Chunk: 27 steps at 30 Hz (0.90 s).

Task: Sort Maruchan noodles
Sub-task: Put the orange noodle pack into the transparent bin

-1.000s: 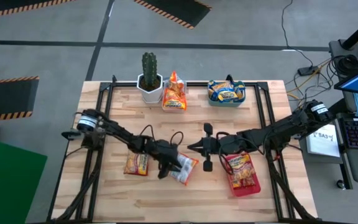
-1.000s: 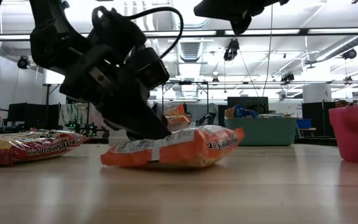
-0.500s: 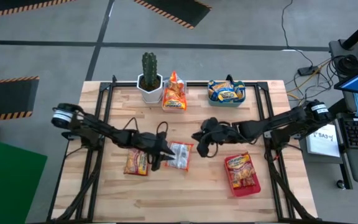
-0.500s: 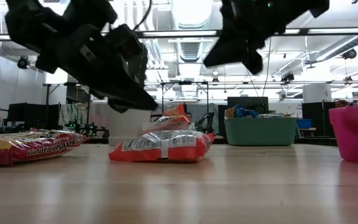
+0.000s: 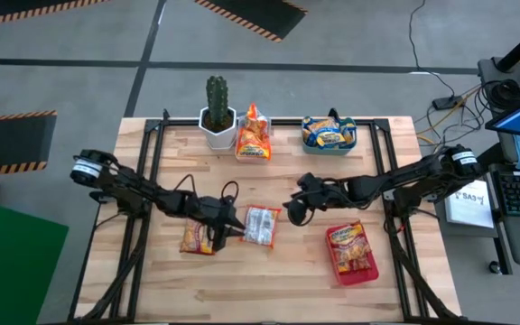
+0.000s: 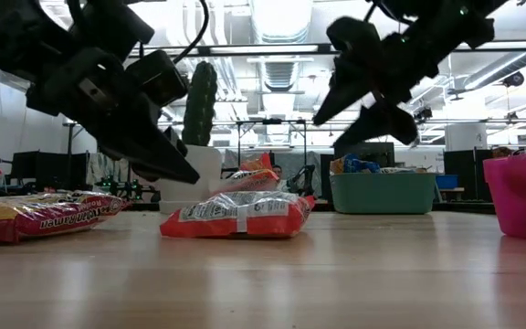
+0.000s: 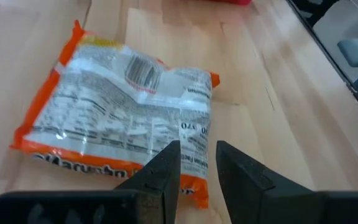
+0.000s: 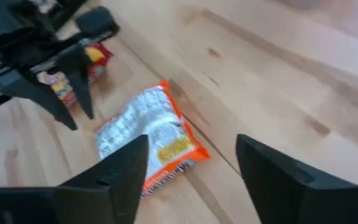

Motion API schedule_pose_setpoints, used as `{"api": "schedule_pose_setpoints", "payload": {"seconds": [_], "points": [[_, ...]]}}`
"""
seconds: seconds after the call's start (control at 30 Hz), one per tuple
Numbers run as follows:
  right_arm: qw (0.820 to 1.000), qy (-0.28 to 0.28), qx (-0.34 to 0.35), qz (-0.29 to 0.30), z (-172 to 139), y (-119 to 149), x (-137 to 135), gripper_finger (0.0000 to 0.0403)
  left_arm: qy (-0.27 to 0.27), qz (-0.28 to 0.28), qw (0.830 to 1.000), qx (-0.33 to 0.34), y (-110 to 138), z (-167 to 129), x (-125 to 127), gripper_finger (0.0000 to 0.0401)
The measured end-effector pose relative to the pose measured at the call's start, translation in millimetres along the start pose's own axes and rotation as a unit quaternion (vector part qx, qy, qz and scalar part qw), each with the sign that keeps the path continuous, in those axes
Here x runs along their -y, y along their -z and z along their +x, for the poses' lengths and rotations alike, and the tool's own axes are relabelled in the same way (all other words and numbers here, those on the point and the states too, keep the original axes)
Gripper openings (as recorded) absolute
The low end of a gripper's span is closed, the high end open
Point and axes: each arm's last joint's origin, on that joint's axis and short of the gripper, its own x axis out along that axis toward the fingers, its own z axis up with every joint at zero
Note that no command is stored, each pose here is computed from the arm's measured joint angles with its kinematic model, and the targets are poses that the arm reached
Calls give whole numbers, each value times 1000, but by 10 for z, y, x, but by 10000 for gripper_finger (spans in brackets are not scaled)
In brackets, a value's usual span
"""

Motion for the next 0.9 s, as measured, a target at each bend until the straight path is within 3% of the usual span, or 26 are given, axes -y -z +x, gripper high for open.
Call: {"api": "schedule_pose_setpoints", "payload": {"seconds": [0.23,0.47,0.9], "points": [[999,18,-14,34,61,118,117,291,-8,5,1000,4,2,26,93,86],[999,28,-19,36,375,250,185,311,-17,9,1000,6,24,39,181,86],[995,-70,-57,40,989,271,228,309,-41,10,999,3,68,31,177,86]]}}
